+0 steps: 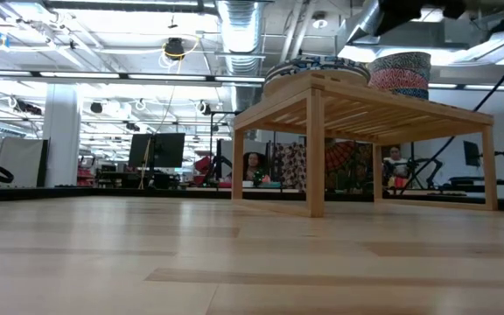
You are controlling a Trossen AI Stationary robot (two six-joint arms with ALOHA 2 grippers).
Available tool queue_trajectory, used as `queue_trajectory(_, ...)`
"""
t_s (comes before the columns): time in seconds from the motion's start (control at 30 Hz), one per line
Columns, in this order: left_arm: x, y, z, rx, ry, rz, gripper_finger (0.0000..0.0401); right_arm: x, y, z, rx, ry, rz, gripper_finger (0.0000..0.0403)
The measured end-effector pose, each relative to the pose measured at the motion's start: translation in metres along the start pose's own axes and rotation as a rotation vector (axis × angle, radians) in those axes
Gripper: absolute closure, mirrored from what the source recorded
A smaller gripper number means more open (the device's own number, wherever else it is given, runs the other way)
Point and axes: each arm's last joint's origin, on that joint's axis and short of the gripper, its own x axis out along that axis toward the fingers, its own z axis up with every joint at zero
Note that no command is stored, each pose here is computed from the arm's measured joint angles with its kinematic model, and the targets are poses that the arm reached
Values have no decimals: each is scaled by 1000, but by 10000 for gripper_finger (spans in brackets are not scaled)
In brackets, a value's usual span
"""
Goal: Place and stack bowls onto a shelf
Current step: Adjust the colored pattern bowls on the shelf
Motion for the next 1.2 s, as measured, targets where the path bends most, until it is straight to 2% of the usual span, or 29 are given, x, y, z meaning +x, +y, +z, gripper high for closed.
queue_trajectory(0.3,0,2,0,113,-9,57,230,19,9,-4,11,67,-73,386)
queue_trajectory(0.57,0,2,0,109,-9,57,230,48,15,-11,15,70,-188,386)
queue_trajectory(1.0,0,2,0,20,-12,56,230,44,36,-37,-61,-100,-131,386)
queue_trajectory(1.2,0,2,0,14,-13,60,230,39,36,-41,-117,-111,-118,386)
